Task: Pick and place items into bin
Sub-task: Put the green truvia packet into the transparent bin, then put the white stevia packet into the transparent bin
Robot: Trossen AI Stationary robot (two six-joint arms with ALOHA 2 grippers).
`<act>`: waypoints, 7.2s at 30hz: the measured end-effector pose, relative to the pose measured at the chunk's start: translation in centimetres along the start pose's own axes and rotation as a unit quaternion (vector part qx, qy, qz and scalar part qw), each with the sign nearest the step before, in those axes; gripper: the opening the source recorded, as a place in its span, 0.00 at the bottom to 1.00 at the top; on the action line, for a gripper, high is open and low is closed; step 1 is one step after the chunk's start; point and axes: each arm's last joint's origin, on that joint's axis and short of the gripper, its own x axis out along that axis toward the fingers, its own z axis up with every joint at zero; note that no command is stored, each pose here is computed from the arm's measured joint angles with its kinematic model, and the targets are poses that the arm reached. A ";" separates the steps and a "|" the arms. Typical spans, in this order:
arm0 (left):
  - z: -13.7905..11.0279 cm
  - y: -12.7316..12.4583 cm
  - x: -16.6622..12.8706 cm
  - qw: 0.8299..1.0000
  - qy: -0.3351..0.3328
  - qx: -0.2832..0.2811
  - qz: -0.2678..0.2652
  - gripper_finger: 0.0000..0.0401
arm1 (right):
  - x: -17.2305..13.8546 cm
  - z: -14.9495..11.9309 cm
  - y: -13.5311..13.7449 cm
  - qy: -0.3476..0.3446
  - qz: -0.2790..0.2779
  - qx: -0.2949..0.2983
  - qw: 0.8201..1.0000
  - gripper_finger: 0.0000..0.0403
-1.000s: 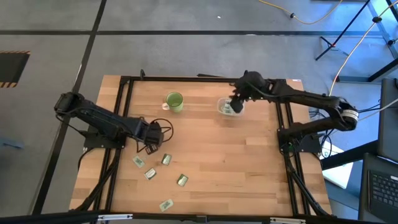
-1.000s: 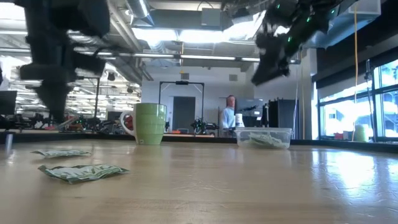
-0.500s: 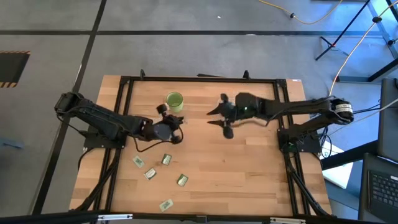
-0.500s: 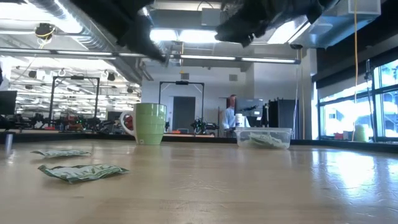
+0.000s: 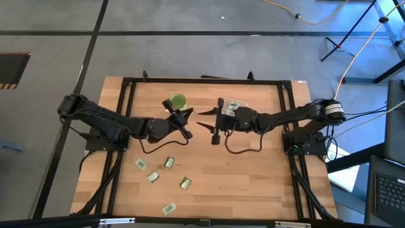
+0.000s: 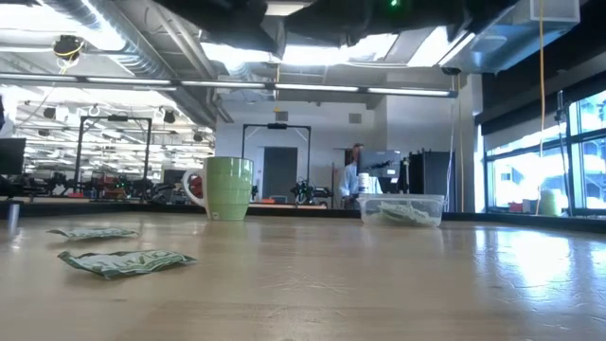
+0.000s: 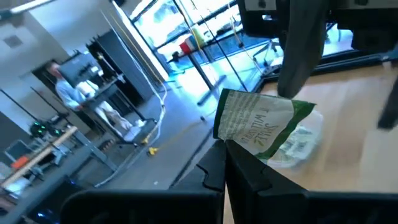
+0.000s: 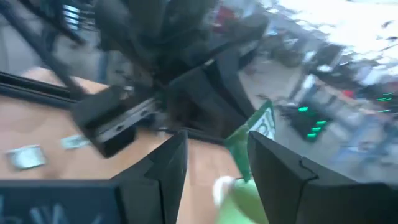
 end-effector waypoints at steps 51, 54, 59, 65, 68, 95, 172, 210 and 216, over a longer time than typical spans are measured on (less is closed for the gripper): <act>0.0 0.4 -0.3 1.000 0.011 0.015 0.023 0.23 | -0.6 0.2 -1.2 0.049 -0.148 0.005 0.988 0.01; -0.9 0.6 -1.1 0.999 0.044 0.007 -0.011 0.28 | -1.9 0.3 -2.0 0.103 -0.148 0.018 0.983 0.00; -2.4 1.0 -2.3 0.981 0.113 -0.040 -0.154 0.29 | -5.5 -1.0 -5.1 0.244 -0.172 0.120 0.947 0.00; -3.7 0.6 -3.4 0.931 0.192 -0.071 -0.303 0.26 | -8.4 -4.0 -9.0 0.379 -0.147 0.234 0.883 0.00; -4.0 0.4 -3.7 0.901 0.224 -0.092 -0.360 0.25 | -8.4 -5.5 -10.7 0.399 -0.109 0.270 0.869 0.00; -5.5 0.3 -4.9 0.822 0.358 -0.144 -0.420 0.22 | -6.9 -15.2 -14.3 0.517 -0.035 0.298 0.802 0.03; -15.6 -1.4 -14.9 0.704 0.655 -0.209 -0.176 0.21 | -6.3 -10.2 -13.6 0.391 0.006 0.305 0.868 0.29; -11.0 -1.5 -11.7 0.842 0.473 -0.154 -0.211 0.01 | -4.1 -6.8 -11.1 0.254 0.116 0.198 0.939 0.29; -8.0 -0.7 -8.4 0.948 0.276 -0.109 -0.115 0.01 | -2.7 -3.9 -6.9 0.165 0.186 0.112 0.962 0.29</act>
